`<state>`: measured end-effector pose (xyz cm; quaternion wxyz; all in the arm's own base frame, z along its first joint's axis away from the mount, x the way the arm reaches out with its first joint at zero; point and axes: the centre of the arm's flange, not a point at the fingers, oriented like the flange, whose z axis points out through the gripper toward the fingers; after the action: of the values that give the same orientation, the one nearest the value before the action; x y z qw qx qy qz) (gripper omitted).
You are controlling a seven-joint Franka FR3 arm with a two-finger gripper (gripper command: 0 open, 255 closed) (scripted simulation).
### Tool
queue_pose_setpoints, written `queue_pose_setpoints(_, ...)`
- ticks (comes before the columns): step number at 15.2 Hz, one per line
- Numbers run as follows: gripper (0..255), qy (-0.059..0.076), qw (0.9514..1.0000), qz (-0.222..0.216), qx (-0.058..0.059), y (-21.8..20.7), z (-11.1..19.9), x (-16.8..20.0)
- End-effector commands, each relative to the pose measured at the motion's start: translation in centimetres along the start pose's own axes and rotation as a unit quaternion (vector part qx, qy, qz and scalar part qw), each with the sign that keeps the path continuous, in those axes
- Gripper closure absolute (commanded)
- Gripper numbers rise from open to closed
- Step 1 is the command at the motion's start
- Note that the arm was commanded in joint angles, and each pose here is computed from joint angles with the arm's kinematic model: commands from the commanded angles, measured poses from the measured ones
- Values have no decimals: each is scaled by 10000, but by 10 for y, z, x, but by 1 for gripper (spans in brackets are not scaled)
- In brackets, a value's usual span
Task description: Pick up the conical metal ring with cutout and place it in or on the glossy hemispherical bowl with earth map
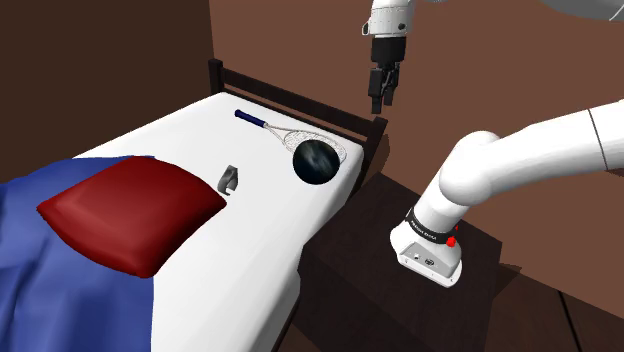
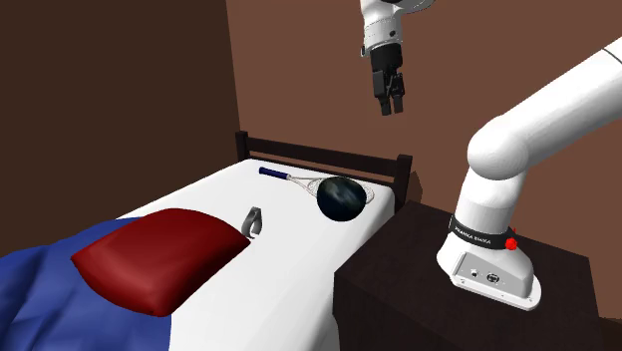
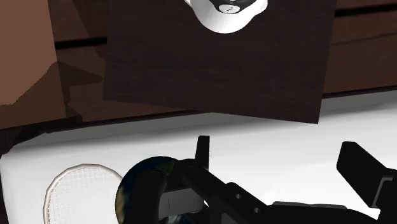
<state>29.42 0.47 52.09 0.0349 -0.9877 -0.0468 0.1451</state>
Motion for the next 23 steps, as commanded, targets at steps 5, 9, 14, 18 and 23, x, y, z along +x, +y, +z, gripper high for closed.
queue_pose_setpoints(5, 0, 148, 9987, 485, 38, -29, 28, 29)
queue_pose_setpoints(9, 0, 295, 9948, 970, 76, -55, 55, 61)
queue_pose_setpoints(14, 0, 478, 9863, 1571, 123, -83, 86, 106)
queue_pose_setpoints(18, 0, 623, 9767, 2048, 160, -102, 110, 145)
queue_pose_setpoints(23, 0, 803, 9611, 2636, 206, -120, 138, 197)
